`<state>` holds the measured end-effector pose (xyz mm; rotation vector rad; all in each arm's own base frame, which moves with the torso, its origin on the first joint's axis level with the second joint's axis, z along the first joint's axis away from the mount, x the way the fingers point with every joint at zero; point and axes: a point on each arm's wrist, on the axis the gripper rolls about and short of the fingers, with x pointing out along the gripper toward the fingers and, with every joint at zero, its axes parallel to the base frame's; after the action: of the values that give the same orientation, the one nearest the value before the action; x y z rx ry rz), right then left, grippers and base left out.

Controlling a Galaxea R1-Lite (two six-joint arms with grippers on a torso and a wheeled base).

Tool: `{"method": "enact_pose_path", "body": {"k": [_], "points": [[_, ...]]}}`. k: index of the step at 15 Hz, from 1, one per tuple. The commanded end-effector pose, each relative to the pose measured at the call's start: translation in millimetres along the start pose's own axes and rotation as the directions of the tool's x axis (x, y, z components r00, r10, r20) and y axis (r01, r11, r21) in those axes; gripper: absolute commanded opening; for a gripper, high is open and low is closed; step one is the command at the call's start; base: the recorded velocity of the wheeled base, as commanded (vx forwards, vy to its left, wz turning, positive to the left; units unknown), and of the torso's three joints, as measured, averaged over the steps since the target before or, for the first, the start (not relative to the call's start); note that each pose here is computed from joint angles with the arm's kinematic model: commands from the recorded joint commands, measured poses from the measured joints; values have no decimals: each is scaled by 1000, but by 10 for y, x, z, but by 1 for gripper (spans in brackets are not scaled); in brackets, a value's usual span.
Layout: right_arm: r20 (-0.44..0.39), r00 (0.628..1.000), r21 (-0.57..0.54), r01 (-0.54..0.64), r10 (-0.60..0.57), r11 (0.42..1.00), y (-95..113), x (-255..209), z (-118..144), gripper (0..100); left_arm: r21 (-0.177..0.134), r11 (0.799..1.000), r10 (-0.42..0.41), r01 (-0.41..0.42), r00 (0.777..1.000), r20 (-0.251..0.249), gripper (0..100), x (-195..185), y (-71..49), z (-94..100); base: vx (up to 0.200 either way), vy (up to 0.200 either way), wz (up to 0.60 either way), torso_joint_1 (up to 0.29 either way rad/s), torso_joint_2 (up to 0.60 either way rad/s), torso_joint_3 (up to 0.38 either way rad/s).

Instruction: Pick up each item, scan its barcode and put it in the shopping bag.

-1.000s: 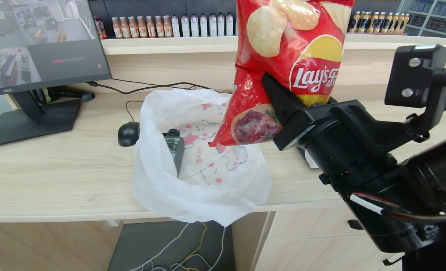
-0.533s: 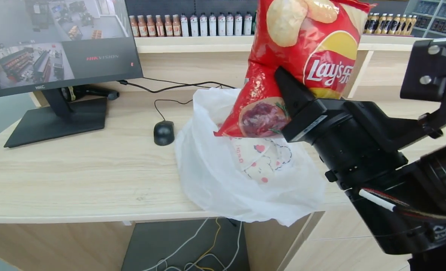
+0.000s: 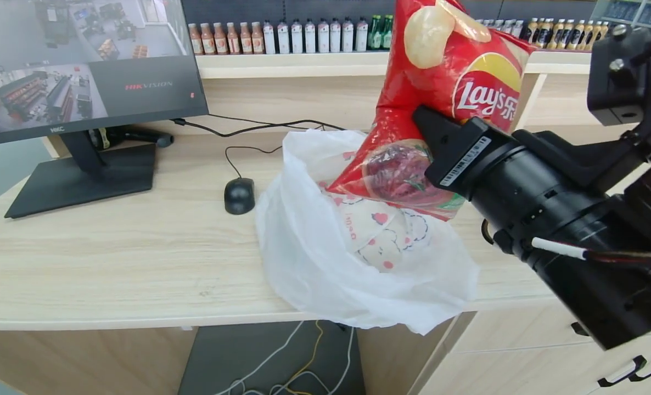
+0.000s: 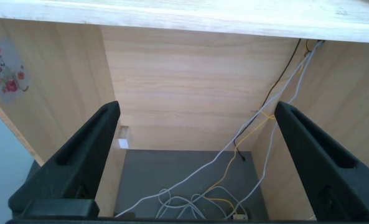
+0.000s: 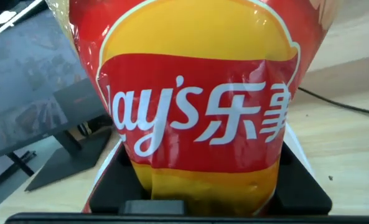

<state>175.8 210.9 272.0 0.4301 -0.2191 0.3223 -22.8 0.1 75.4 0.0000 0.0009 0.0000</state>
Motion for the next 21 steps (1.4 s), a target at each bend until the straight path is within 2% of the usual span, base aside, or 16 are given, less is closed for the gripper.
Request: {"method": "enact_pose_path", "body": {"k": [1, 4, 9, 13, 16, 21], "points": [[5, 998, 53, 59, -60, 997, -70, 85, 167, 0, 0, 1000, 0, 0, 1000, 1, 100, 0, 0, 0, 0, 0, 0, 0, 0, 0], [-35, 990, 23, 136, -135, 991, -190, 233, 90, 0, 0, 1000, 2, -2, 1000, 1, 100, 0, 0, 0, 0, 0, 0, 0, 0, 0], [-77, 984, -23, 162, -163, 987, -180, 414, -124, 0, 0, 1000, 0, 0, 1000, 1, 100, 0, 0, 0, 0, 0, 0, 0, 0, 0], [-106, 984, -31, 138, -141, 990, -72, 451, -269, 0, 0, 1000, 0, 0, 1000, 1, 100, 0, 0, 0, 0, 0, 0, 0, 0, 0], [-134, 986, -21, 97, -99, 995, 134, 319, -342, 0, 0, 1000, 2, -2, 1000, 1, 100, 0, 0, 0, 0, 0, 0, 0, 0, 0], [-147, 986, -15, 82, -83, 997, 263, 99, -322, 0, 0, 1000, 2, -2, 1000, 1, 100, 0, 0, 0, 0, 0, 0, 0, 0, 0]]}}
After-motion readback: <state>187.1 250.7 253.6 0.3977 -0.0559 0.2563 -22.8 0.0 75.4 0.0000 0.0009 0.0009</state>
